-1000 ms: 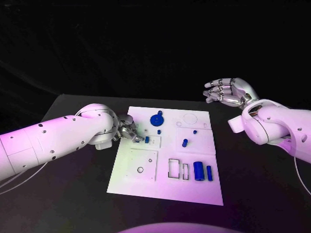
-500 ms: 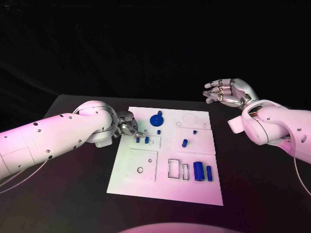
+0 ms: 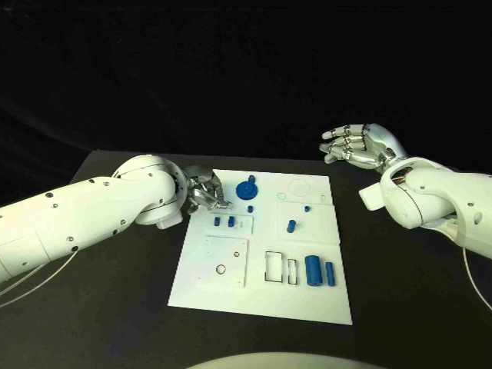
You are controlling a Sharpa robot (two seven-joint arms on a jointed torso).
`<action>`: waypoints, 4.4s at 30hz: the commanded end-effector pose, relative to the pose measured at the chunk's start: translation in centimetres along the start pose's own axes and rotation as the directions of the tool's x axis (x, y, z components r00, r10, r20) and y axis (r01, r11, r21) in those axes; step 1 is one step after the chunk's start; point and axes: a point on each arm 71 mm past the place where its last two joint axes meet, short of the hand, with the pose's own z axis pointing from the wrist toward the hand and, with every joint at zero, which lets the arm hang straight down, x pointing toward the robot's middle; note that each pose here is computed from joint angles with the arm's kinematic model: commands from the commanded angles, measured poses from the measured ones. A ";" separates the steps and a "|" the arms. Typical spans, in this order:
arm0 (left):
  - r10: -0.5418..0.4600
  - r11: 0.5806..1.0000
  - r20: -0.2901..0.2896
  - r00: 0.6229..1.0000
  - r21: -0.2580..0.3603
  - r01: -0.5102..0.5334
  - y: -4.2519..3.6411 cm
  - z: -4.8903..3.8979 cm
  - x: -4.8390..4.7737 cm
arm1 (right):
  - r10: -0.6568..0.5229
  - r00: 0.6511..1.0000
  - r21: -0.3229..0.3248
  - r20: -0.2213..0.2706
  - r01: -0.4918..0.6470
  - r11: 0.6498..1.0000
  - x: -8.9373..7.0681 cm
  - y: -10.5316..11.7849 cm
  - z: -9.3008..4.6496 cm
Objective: Assemble the parts on the task board
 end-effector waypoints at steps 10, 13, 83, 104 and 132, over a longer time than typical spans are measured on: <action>0.041 0.912 0.246 0.968 0.386 -0.137 -4.09 0.84 0.89 | 0.004 1.000 -0.014 -0.018 -0.004 1.000 0.3 0.1 0.0; 0.091 0.898 0.268 0.959 0.393 -0.195 -4.26 1.27 1.46 | 0.003 1.000 -0.015 -0.019 -0.003 1.000 0.3 0.1 0.0; 0.354 0.892 0.173 0.919 0.231 -0.387 -4.86 5.23 4.54 | 0.003 1.000 -0.020 -0.027 -0.003 1.000 0.6 0.2 0.1; 0.272 0.887 0.265 0.925 0.304 -0.348 -5.26 3.85 3.63 | 0.001 1.000 -0.025 -0.024 -0.002 1.000 0.6 0.2 0.1; 0.242 0.928 0.269 0.932 0.217 -0.304 -0.84 1.18 0.69 | 0.000 1.000 -0.024 -0.020 0.000 1.000 0.4 0.1 0.0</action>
